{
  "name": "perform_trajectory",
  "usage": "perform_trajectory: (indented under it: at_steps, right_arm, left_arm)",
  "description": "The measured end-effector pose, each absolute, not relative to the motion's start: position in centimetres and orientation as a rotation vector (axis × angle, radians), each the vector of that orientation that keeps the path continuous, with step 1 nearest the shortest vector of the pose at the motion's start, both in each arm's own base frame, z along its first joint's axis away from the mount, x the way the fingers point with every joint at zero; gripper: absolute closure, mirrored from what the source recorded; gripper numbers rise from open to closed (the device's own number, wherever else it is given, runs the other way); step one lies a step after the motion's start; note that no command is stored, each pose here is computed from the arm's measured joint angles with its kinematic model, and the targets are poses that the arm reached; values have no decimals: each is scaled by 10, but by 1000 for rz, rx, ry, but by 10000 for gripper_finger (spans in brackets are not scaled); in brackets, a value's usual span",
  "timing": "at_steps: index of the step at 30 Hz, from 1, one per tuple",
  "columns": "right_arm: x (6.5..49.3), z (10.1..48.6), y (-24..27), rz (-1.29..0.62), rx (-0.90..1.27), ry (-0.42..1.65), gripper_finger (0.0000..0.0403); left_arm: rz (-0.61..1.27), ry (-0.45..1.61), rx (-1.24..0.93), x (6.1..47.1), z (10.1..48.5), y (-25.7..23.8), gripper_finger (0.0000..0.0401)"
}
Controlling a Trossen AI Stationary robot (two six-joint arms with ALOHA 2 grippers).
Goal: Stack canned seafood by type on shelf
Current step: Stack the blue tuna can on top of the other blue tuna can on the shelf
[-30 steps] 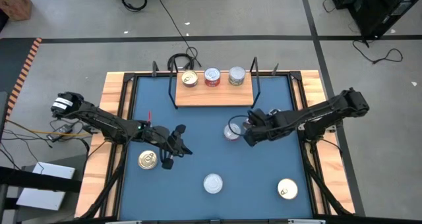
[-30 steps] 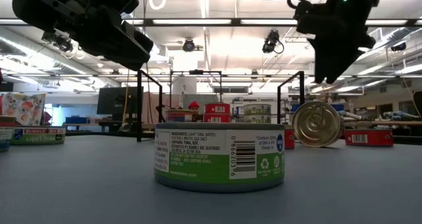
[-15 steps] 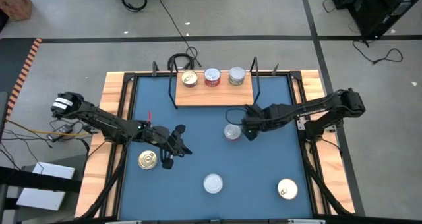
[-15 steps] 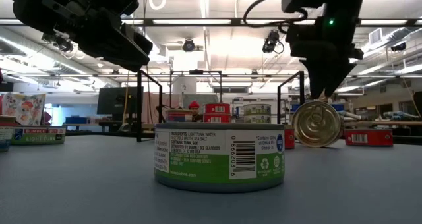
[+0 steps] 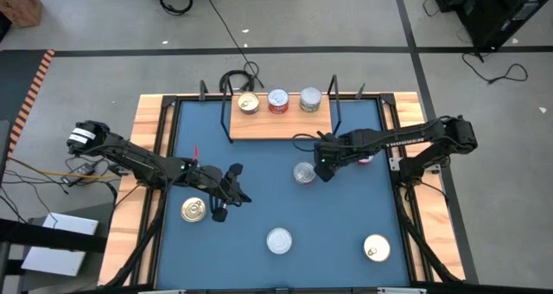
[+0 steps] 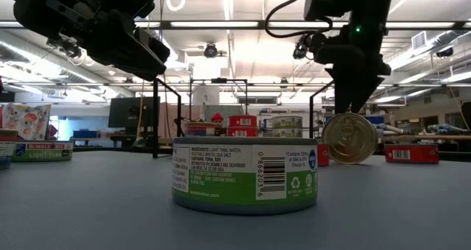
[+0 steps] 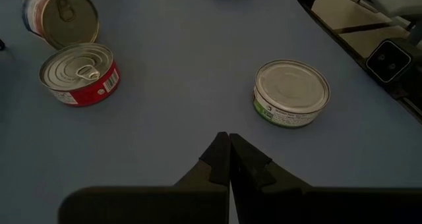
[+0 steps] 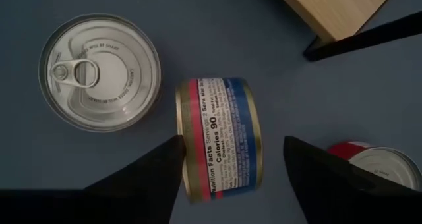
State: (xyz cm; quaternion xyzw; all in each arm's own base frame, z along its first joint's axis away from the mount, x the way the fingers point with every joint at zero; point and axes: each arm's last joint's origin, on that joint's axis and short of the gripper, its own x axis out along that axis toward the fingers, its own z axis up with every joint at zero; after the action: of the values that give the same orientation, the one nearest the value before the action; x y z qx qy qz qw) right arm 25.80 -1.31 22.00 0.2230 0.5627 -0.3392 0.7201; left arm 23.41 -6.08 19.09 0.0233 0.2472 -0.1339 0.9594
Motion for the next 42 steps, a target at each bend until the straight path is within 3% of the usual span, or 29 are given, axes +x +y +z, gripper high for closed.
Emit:
perform_trajectory:
  at_steps: [16, 28, 33, 39, 42]
  right_arm:
    - [258, 232, -12, -684, 436, 1265, 118]
    - [247, 203, -18, -651, 483, 1336, 116]
    - [247, 190, -18, -586, 511, 1314, 141]
    - [249, 184, -18, -575, 503, 1272, 215]
    - [251, 185, -15, -556, 495, 1251, 215]
  left_arm:
    - [-271, 501, 45, 234, 191, -61, 396]
    - [-272, 500, 44, 234, 191, -61, 396]
    - [-271, 498, 44, 234, 191, -61, 396]
    - [-269, 486, 78, 235, 192, -61, 396]
    - [-227, 456, 143, 236, 194, -60, 396]
